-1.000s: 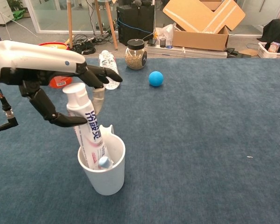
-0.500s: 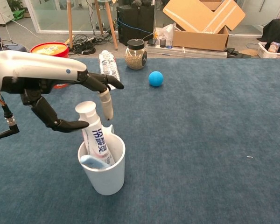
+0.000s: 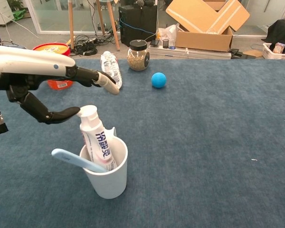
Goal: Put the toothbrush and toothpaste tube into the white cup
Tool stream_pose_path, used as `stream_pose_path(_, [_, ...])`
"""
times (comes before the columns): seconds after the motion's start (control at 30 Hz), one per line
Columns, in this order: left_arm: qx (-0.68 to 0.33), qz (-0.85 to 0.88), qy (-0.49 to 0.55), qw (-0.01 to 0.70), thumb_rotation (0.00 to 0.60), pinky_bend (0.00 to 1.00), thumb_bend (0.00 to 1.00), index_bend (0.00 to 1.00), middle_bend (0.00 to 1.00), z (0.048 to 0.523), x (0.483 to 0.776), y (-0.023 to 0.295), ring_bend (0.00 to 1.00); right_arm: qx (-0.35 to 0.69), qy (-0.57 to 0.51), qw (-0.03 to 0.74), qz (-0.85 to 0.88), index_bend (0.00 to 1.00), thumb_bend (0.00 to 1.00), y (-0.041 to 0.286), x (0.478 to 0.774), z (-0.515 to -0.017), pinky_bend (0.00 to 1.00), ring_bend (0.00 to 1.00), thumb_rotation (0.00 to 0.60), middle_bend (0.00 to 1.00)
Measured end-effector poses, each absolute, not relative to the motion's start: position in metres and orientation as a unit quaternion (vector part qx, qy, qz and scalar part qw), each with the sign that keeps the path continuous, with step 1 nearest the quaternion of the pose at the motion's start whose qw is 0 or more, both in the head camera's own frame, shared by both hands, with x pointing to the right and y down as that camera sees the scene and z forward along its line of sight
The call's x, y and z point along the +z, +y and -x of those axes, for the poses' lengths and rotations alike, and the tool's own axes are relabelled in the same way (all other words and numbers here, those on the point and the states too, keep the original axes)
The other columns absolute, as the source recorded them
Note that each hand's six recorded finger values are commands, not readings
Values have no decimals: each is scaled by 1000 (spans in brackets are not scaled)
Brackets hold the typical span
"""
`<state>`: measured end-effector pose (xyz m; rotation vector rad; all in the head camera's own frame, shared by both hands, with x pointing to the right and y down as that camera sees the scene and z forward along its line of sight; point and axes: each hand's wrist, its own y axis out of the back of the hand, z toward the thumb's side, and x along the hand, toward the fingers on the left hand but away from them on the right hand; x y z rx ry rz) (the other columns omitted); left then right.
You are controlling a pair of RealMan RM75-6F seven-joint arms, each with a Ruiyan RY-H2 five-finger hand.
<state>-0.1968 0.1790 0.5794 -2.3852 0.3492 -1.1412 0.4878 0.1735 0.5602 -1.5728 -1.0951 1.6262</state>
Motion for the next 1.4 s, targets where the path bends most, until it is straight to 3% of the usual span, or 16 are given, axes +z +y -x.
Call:
stream_pose_path(0.53, [-437,852,167,234,600,0,569,12,0,229,567,176,0,617,-410,311,595,120,0,174,563,-486,572,154,600,96])
stream_pose_path(1.03, [-556,712,281,324,600,0,569,0,0,333,546,168,0,624,-398,320,592,120,0,177,567,-481,572,154,600,96])
stream_pose_path(1.4, [-609,627,317,369,600,0,569,127,0,404,552,195,0,628,-387,332,588,120,0,181,570,-475,572,154,600,108])
